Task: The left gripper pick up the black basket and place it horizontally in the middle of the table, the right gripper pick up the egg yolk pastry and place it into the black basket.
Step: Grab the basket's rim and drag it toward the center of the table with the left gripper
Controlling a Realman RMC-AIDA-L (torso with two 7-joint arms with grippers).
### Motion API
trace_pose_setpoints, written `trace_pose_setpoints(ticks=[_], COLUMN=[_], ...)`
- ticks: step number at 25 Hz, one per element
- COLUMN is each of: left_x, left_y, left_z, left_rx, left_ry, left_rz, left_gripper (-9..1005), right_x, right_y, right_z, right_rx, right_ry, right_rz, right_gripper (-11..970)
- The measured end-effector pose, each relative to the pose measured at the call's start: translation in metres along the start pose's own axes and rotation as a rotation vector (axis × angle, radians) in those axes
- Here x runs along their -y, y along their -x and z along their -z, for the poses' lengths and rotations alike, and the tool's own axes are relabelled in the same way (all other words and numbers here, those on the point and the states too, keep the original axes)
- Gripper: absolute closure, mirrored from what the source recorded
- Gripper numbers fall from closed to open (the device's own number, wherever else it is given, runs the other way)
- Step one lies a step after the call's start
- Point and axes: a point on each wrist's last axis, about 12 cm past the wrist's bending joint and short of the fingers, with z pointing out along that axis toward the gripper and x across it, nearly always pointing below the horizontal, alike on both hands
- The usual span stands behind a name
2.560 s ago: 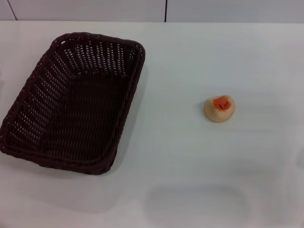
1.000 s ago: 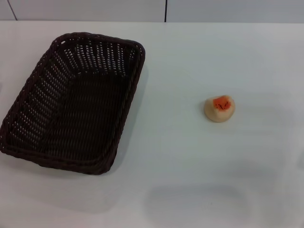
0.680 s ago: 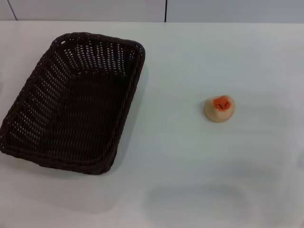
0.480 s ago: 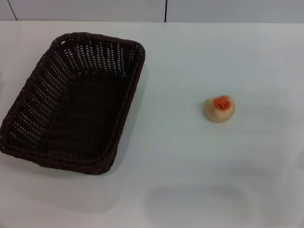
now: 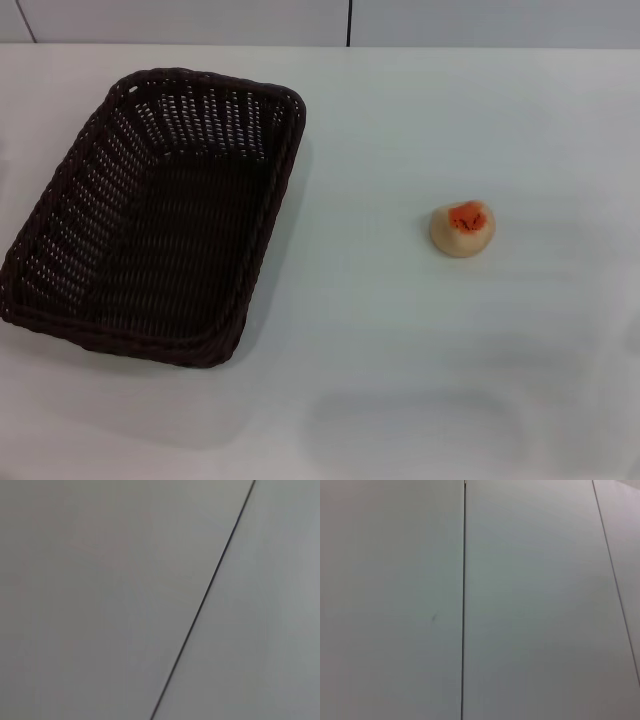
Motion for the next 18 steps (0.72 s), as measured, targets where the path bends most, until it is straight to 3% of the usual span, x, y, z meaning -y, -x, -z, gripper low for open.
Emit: trace_pose_setpoints(ticks=[4,8,12,18], left_x=[0.003,0.012,0.03,0.049], left_y=[0.018,0.043,0.072,0.093], left_z=[-0.014,-0.036,-0.062,-0.078], left_rx=[-0.058,-0.202,-0.408,-0.571], left_ry=[-0.078,-0.161,-0.203,-0.159], left_rz=[0.096,0.147,0.1,0.004], left_gripper=[408,408,409,409], right_x=[0.0,0.0,0.001,0.002], right_y=[0.001,0.002,0.003,0.003], right_z=[0.0,0.001,0.002,0.002], right_rx=[-0.001,0.008,0.015,0.015], right_ry=[-0.006,-0.01,-0.016,-0.016], right_rz=[-0.005,-0.008,-0.007,-0.002], right_gripper=[565,565,565,565])
